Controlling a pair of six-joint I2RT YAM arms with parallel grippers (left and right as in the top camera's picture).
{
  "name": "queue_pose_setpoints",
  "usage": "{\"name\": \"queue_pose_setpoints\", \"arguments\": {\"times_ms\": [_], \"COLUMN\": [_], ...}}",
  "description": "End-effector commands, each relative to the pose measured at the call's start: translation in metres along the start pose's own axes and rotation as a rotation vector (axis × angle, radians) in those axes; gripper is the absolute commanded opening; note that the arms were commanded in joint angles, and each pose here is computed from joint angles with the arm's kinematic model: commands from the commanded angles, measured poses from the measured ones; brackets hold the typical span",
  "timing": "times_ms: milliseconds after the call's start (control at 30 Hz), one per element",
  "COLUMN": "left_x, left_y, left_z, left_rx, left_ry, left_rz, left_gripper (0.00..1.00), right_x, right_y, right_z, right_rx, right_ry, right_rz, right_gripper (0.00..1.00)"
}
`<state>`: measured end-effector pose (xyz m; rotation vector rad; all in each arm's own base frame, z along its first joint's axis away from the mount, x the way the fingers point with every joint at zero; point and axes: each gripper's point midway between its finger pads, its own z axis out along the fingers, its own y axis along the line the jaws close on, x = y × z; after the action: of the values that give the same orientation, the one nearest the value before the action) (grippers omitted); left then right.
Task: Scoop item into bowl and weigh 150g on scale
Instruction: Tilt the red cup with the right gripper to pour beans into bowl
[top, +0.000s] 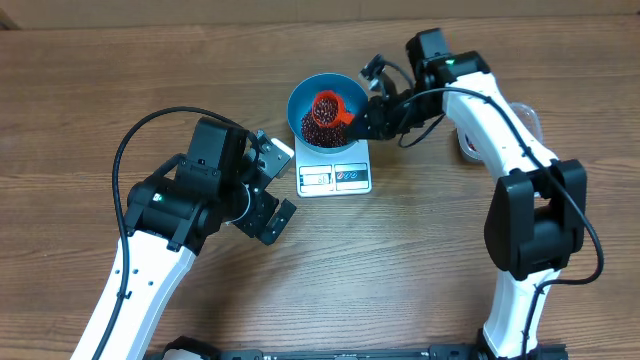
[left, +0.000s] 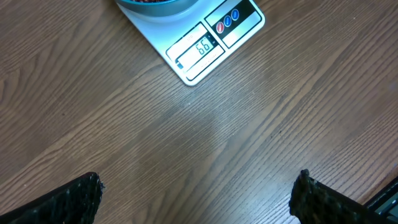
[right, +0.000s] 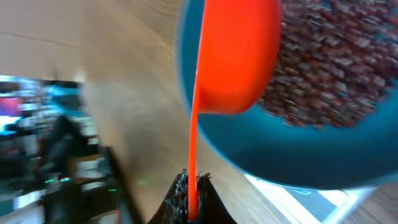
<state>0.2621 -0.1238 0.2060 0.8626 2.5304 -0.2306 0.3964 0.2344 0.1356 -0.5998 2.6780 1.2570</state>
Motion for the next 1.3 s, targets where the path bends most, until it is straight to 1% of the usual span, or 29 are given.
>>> {"name": "queue_pose_setpoints", "arguments": {"times_ms": [0,367,633,967,1267], "left_x": [-0.007,-0.007,-0.007,-0.007,-0.007], "left_y": [0.002,0.002,0.002,0.002,0.002], "left_z": [-0.005,-0.005,-0.005,-0.005,-0.005], "left_rx": [-0.007,-0.006,-0.006,-0.006,-0.006], "left_ry": [-0.020,-0.020,-0.020,-0.020,-0.020], "left_rz": [0.022,0.022,0.022,0.022,0.022], "left_gripper": [0.99,1.00,1.00,1.00,1.00], "right_x": [-0.004,-0.020,-0.016,-0.017,-0.018], "right_y": [-0.022,-0.013,-0.012,-0.011,-0.006], "right_z": [-0.004,-0.015,-0.016,-0.023,-0.028], "right_rx": [0.227,0.487,0.634,0.876,1.025], "right_ry": [0.012,0.020,0.059,0.085,0.088], "right_rz": [-0.007,-0.117,-0.162,-0.246,-0.312], "right_gripper": [0.04,0.04,0.04,0.04,0.04]}}
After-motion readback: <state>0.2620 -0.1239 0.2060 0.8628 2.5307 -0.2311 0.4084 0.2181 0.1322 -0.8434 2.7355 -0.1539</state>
